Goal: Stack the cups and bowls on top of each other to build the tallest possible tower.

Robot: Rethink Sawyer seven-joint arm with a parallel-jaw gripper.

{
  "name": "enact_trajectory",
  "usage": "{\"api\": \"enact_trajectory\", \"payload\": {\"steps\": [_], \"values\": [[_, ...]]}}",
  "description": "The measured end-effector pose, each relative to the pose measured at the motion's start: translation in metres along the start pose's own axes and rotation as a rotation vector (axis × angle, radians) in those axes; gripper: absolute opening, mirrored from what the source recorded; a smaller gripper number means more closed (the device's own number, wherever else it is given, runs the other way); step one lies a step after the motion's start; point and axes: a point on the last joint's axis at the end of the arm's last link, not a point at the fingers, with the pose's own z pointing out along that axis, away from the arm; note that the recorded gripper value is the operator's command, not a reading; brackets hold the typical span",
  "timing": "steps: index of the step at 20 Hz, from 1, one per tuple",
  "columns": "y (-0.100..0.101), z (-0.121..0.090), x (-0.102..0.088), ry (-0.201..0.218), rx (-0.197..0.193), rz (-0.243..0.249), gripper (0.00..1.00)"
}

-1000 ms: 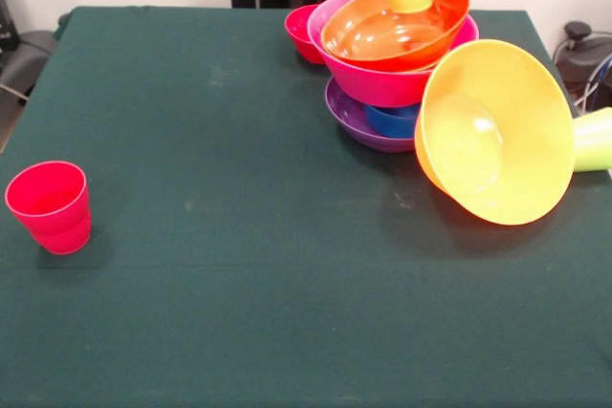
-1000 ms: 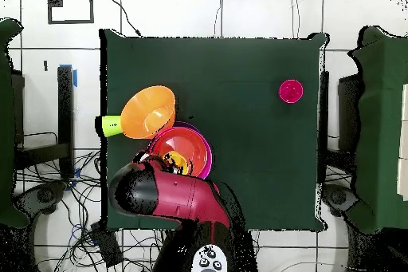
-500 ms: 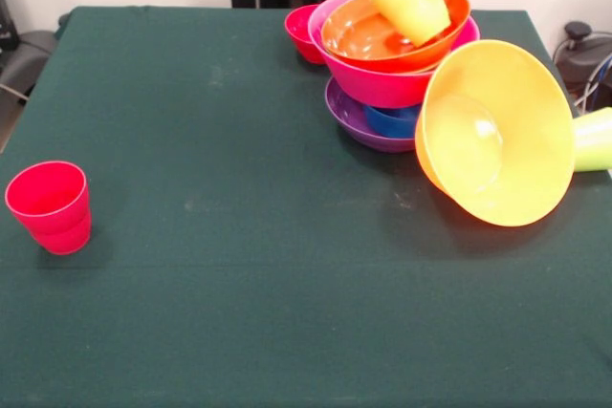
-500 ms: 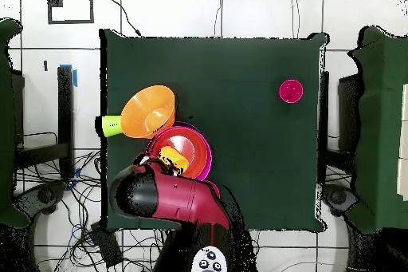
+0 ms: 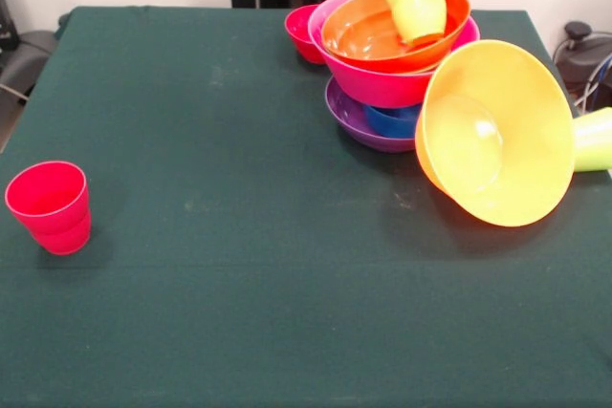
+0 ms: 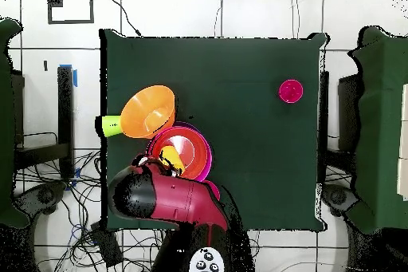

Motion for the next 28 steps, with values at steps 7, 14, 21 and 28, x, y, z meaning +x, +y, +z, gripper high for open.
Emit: {"api": "enact_trajectory", "payload": {"steps": [7,14,21,28], "values": [[0.003,-0.008,0.002,-0.017,-0.001,-0.009,1.00],[0.000,-0.038,-0.001,0.003,0.007,0.001,1.00],[-0.002,-0.075,-0.014,0.057,0.015,0.019,1.00],[0.005,-0.106,-0.036,0.067,0.005,0.022,1.00]]}}
